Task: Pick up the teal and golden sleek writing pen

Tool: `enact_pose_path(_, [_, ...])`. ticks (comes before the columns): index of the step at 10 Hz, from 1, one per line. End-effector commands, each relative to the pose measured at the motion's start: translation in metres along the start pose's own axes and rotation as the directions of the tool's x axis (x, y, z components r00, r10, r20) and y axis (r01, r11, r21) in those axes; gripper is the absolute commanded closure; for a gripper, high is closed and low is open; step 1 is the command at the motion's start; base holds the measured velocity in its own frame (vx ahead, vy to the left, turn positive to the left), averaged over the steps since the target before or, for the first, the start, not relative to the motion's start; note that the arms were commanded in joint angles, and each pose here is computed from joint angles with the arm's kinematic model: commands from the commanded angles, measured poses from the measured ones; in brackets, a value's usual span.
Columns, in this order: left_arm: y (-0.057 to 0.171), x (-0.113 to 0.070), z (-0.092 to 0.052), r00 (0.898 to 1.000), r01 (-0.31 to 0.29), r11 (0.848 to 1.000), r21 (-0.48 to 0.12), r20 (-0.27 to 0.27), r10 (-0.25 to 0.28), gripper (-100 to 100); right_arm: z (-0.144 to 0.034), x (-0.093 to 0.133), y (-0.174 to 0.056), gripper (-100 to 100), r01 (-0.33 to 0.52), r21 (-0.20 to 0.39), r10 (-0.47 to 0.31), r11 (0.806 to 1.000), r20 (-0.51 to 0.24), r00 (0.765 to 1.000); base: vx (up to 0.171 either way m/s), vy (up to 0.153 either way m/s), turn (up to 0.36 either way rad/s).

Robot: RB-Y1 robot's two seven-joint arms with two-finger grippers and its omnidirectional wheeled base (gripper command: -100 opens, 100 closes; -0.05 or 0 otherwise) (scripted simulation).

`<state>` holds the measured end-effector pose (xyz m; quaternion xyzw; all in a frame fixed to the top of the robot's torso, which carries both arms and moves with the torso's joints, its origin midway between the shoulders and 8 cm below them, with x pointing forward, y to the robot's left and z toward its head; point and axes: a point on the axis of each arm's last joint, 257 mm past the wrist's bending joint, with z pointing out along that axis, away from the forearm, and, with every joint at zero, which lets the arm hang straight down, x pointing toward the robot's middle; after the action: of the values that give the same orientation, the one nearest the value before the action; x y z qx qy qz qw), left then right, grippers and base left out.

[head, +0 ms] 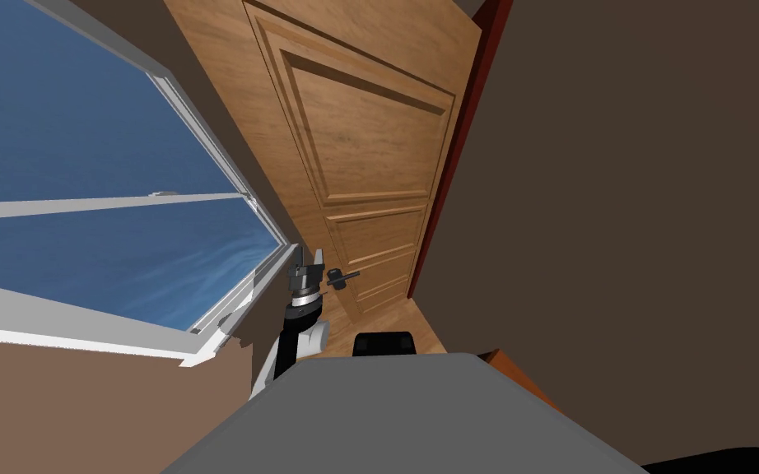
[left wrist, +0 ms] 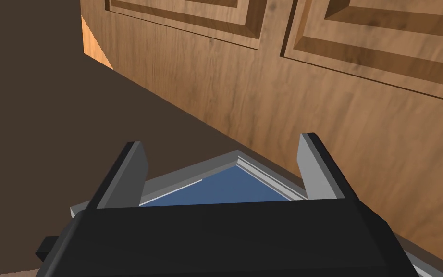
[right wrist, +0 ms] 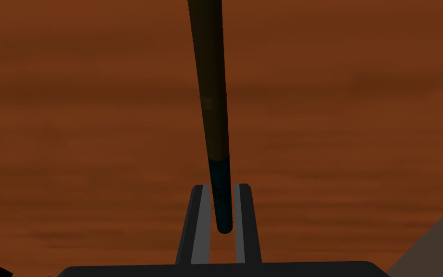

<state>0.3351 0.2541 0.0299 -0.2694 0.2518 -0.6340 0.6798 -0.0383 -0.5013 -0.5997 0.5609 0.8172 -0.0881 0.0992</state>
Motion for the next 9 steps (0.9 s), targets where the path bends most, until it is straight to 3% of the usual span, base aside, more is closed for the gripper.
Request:
enact_pose_path(1, [0.000, 0.000, 0.000, 1.000, 0.000, 1.000, 0.000, 0.000, 0.000, 0, 0.000, 0.000, 0.000, 100, 0.000, 0.000, 0.000, 1.000, 0.000, 1.000, 0.000, 0.000, 0.000])
enact_pose_path(2, [0.000, 0.000, 0.000, 1.000, 0.000, 1.000, 0.000, 0.000, 0.000, 0, 0.000, 0.000, 0.000, 100, 0.000, 0.000, 0.000, 1.000, 0.000, 1.000, 0.000, 0.000, 0.000])
enact_pose_path(3, [0.000, 0.000, 0.000, 1.000, 0.000, 1.000, 0.000, 0.000, 0.000, 0, 0.000, 0.000, 0.000, 0, 0.000, 0.000, 0.000, 1.000, 0.000, 1.000, 0.000, 0.000, 0.000])
enact_pose_path(4, [0.000, 0.000, 0.000, 1.000, 0.000, 1.000, 0.000, 0.000, 0.000, 0, -0.006, -0.007, -0.003, 100, 0.004, 0.002, -0.004, 1.000, 0.003, 1.000, 0.012, 0.036, -0.030])
enact_pose_path(9, [0.000, 0.000, 0.000, 1.000, 0.000, 1.000, 0.000, 0.000, 0.000, 0, -0.017, -0.017, -0.005, 100, 0.013, 0.002, -0.013, 1.000, 0.005, 1.000, 0.009, 0.038, -0.023])
